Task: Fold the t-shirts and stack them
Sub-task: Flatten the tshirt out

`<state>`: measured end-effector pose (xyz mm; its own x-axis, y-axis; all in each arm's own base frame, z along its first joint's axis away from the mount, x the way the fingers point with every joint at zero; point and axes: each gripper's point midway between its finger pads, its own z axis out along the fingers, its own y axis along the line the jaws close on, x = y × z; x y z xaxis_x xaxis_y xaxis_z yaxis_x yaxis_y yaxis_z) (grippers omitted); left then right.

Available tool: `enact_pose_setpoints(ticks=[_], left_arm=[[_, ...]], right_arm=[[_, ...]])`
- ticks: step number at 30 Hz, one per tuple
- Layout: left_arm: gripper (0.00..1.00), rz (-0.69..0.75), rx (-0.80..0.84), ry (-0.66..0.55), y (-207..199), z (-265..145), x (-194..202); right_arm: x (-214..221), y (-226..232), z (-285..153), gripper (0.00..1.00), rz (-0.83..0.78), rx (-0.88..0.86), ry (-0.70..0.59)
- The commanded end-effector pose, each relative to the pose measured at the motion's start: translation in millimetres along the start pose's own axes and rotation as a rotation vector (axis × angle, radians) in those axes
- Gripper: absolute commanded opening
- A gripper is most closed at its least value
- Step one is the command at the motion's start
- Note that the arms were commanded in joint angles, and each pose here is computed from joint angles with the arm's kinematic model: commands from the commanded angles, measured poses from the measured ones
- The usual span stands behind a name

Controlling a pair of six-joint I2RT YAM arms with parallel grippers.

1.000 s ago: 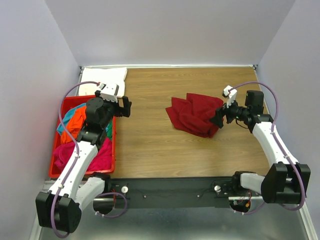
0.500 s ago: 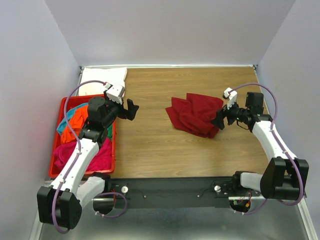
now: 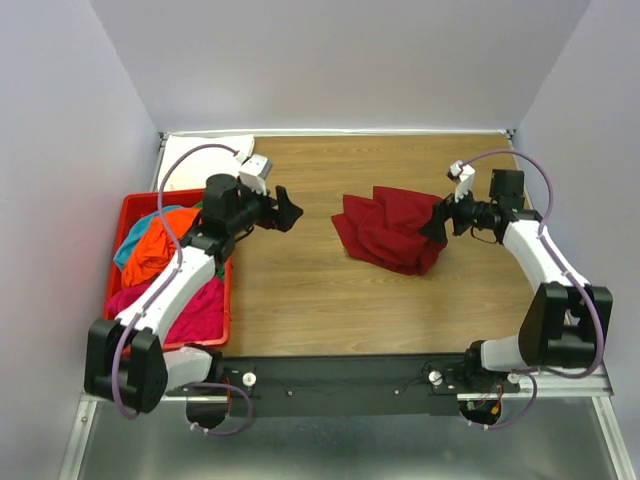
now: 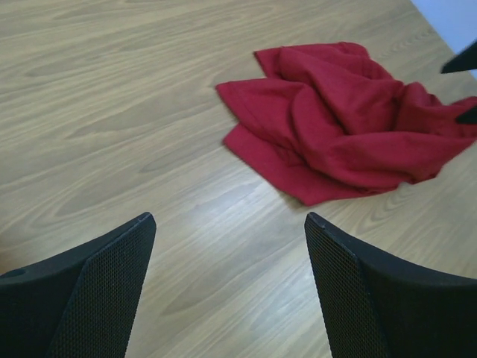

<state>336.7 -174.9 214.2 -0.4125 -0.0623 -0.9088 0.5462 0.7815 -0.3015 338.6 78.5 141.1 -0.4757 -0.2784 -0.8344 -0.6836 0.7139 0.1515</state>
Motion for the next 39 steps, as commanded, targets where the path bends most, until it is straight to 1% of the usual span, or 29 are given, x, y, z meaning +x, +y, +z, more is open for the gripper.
enact_pose_setpoints(ticks=[1, 3, 6, 7, 9, 10, 11, 13, 14, 15, 16, 17, 19, 20, 24, 27, 32, 34, 39], left_arm=[[0.88, -0.054, 0.055, 0.002, -19.0, 25.9, -17.6], [0.86, -0.074, 0.071, 0.049, -20.9, 46.1, -10.1], [0.85, -0.076, 0.101, 0.135, -30.5, 82.6, 12.7], [0.84, -0.069, 0.111, 0.140, -35.6, 83.2, 14.7], [0.83, -0.064, 0.114, 0.184, -34.5, 104.9, 28.1], [0.83, -0.044, 0.127, 0.204, -40.4, 113.3, 35.3], [0.83, -0.038, 0.115, 0.227, -36.1, 128.9, 42.6], [0.80, -0.002, 0.127, 0.285, -40.1, 151.2, 55.5], [0.79, 0.014, 0.130, 0.281, -38.3, 160.0, 53.4], [0.78, 0.031, 0.142, 0.321, -44.9, 164.0, 62.6], [0.77, 0.064, 0.141, 0.331, -44.2, 175.6, 63.9], [0.77, 0.076, 0.143, 0.358, -46.7, 177.1, 70.1], [0.75, 0.099, 0.168, 0.374, -56.5, 181.2, 76.1], [0.75, 0.110, 0.192, 0.381, -63.3, 180.3, 79.9], [0.75, 0.120, 0.277, 0.380, -87.2, 168.7, 86.7], [0.75, 0.127, 0.325, 0.388, -98.7, 160.7, 95.5], [0.74, 0.139, 0.379, 0.423, -115.5, 154.9, 112.8], [0.74, 0.145, 0.385, 0.423, -118.6, 154.0, 112.8], [0.75, 0.173, 0.413, 0.403, -128.1, 152.2, 105.5]], right_arm=[[-20.9, -19.8, 8.9, 1.00, 0.050, 0.007, -0.012], [-29.8, -32.3, 14.9, 1.00, 0.078, 0.010, 0.007], [-38.8, -27.4, 11.2, 1.00, 0.070, -0.020, 0.004], [-40.8, -28.2, 8.3, 1.00, 0.062, -0.005, 0.003], [-45.8, -33.2, 0.6, 1.00, 0.045, 0.051, 0.002], [-52.5, -40.6, -9.9, 1.00, 0.018, 0.125, 0.002], [-54.5, -43.9, -16.0, 1.00, 0.003, 0.160, 0.006], [-59.3, -40.8, -31.2, 1.00, -0.045, 0.201, 0.009], [-58.1, -35.7, -33.0, 1.00, -0.040, 0.189, 0.011], [-55.0, -29.1, -34.0, 1.00, -0.056, 0.163, 0.020], [-44.1, -11.5, -32.2, 1.00, -0.022, 0.077, 0.050], [-37.1, -4.4, -30.2, 1.00, -0.029, 0.030, 0.069], [-22.2, 9.8, -26.5, 0.97, -0.005, -0.051, 0.097], [-6.9, 16.2, -25.3, 0.95, 0.002, -0.079, 0.129], [7.6, 25.2, -26.9, 0.94, -0.012, -0.096, 0.140], [11.7, 27.9, -28.3, 0.93, -0.022, -0.098, 0.143], [22.2, 27.0, -28.0, 0.85, -0.026, -0.089, 0.169], [22.2, 26.8, -29.4, 0.82, -0.034, -0.085, 0.173], [5.0, 30.9, -39.8, 0.81, -0.074, -0.065, 0.131]])
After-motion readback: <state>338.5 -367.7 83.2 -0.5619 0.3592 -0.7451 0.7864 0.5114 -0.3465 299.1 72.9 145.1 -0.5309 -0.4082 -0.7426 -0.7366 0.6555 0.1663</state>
